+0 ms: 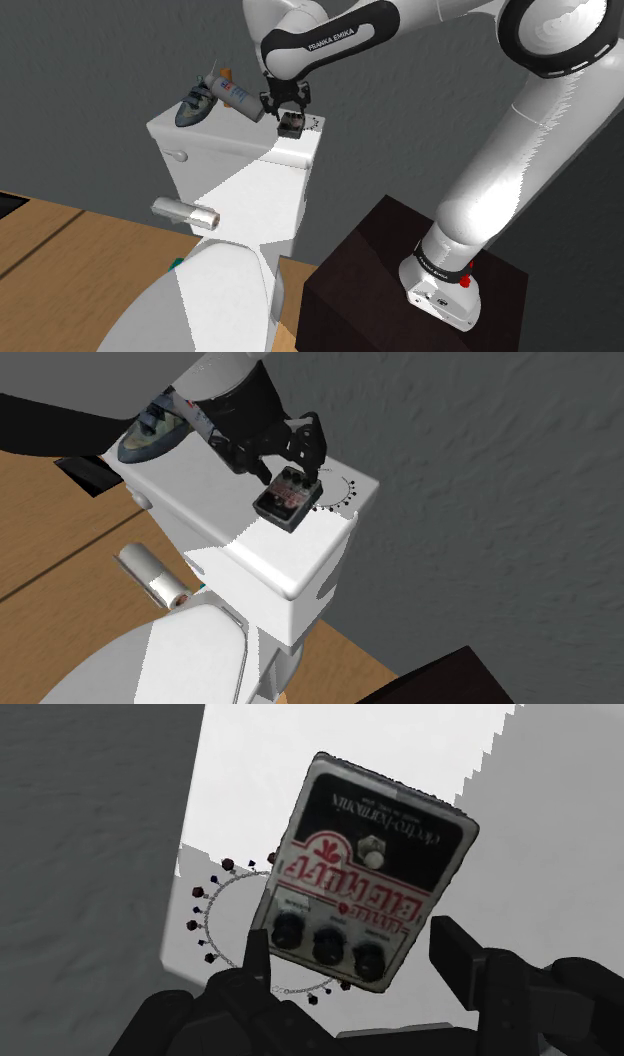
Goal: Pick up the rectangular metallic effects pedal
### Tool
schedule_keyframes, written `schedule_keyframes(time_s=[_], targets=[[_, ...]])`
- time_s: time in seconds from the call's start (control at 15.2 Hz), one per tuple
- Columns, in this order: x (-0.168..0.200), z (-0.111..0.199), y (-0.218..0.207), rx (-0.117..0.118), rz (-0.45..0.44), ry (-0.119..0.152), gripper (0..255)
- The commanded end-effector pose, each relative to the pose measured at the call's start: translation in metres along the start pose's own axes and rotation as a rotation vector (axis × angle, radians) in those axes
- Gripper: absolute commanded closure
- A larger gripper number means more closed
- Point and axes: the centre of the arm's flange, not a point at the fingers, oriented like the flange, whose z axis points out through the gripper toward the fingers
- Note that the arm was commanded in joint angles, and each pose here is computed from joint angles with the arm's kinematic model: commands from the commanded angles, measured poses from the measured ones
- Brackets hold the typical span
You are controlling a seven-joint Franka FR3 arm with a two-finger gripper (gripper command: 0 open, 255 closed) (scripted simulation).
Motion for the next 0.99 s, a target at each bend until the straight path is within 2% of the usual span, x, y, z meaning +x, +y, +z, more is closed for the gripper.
schedule_keyframes(time_s=[0.0, 0.79, 0.92], targets=[[0.002, -0.009, 0.003, 0.000, 0.000, 0.000, 255], [0.018, -0.069, 0.019, 0.000, 0.000, 0.000, 255], [0.018, -0.069, 0.019, 0.000, 0.000, 0.000, 255]])
